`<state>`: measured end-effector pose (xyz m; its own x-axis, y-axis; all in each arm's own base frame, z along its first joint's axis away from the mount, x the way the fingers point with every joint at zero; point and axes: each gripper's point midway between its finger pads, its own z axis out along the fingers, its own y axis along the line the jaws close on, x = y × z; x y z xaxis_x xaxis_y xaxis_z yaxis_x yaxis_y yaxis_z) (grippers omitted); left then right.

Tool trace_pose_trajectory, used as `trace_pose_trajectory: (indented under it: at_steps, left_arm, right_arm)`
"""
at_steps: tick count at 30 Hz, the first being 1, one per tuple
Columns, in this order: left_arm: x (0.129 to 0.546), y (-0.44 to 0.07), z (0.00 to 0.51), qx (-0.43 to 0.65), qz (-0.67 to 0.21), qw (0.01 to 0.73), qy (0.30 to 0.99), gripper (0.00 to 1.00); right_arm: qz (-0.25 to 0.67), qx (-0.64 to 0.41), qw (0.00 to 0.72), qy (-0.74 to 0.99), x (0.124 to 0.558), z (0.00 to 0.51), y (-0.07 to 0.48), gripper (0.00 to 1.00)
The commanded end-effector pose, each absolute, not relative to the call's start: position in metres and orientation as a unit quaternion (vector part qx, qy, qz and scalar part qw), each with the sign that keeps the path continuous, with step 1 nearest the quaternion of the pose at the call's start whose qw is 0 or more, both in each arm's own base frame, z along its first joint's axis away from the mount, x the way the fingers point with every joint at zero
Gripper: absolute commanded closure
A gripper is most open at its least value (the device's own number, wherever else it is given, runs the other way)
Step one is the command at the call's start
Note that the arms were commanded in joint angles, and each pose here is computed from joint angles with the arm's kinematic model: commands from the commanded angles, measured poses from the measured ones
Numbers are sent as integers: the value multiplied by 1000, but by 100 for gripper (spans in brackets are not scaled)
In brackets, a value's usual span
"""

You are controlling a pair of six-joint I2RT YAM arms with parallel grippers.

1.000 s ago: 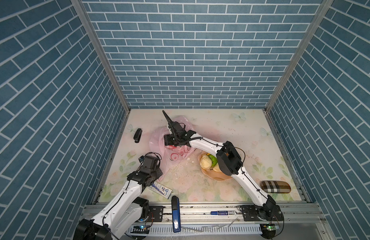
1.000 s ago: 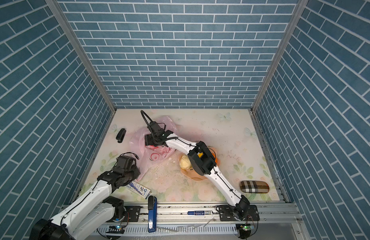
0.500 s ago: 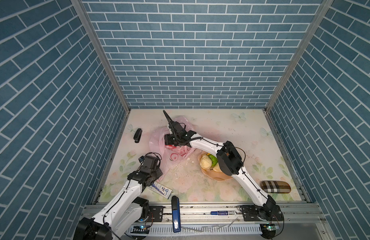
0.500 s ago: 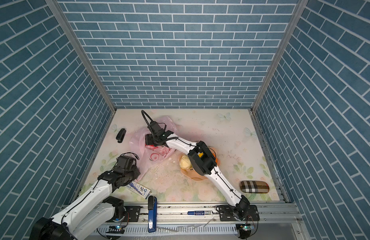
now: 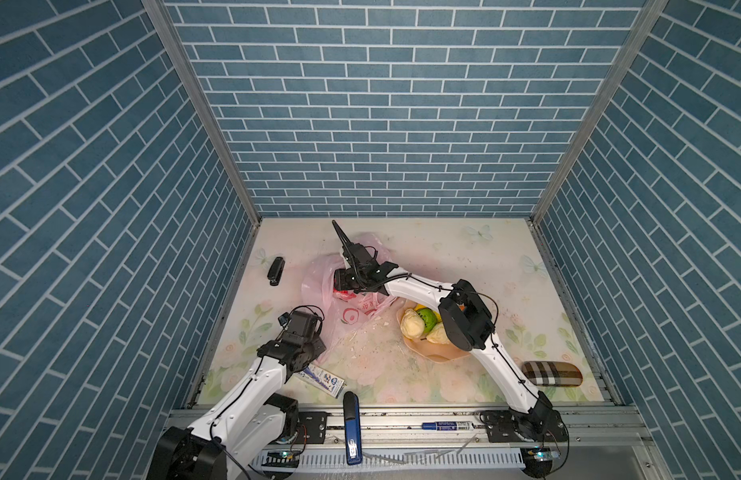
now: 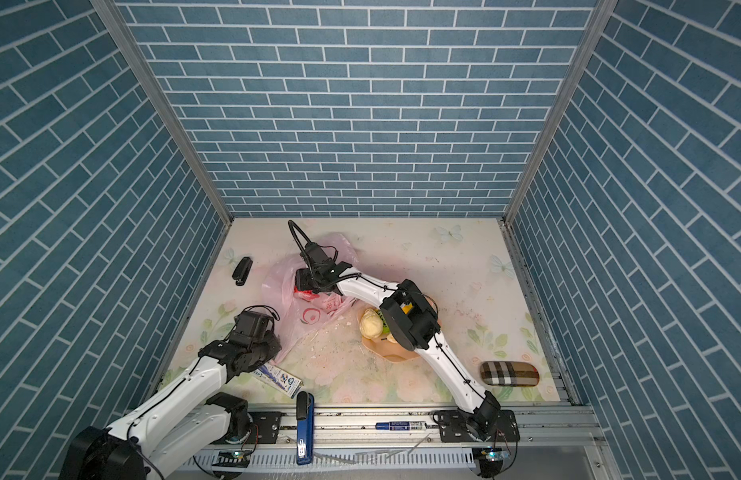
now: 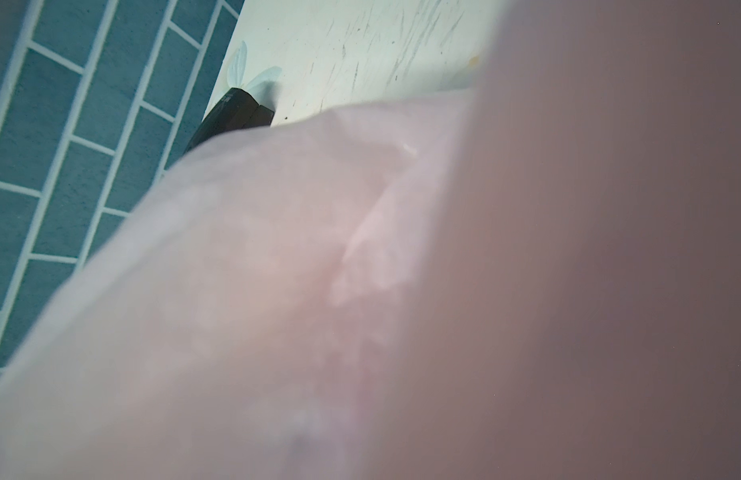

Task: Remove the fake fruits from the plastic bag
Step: 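Reach deeper into the bag and close the right gripper on the red apple, then lift the red apple out of the bag with the right gripper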

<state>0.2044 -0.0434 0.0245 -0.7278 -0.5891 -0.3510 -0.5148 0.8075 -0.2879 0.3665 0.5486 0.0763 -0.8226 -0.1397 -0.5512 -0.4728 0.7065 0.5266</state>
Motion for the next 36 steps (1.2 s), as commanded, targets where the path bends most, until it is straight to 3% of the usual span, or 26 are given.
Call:
trace_pose_trajectory:
  at_steps: [1, 23, 36]
  left_arm:
    - [213, -42, 34, -297, -82, 231, 923, 100]
    - [216, -37, 40, -301, -65, 239, 921, 100]
    - [238, -36, 49, -303, -51, 256, 916, 100]
  right_arm:
    - [351, -170, 268, 881, 369, 113, 541, 87]
    - [346, -158, 313, 870, 386, 147, 512, 90]
    - [327, -206, 311, 868, 363, 166, 486, 91]
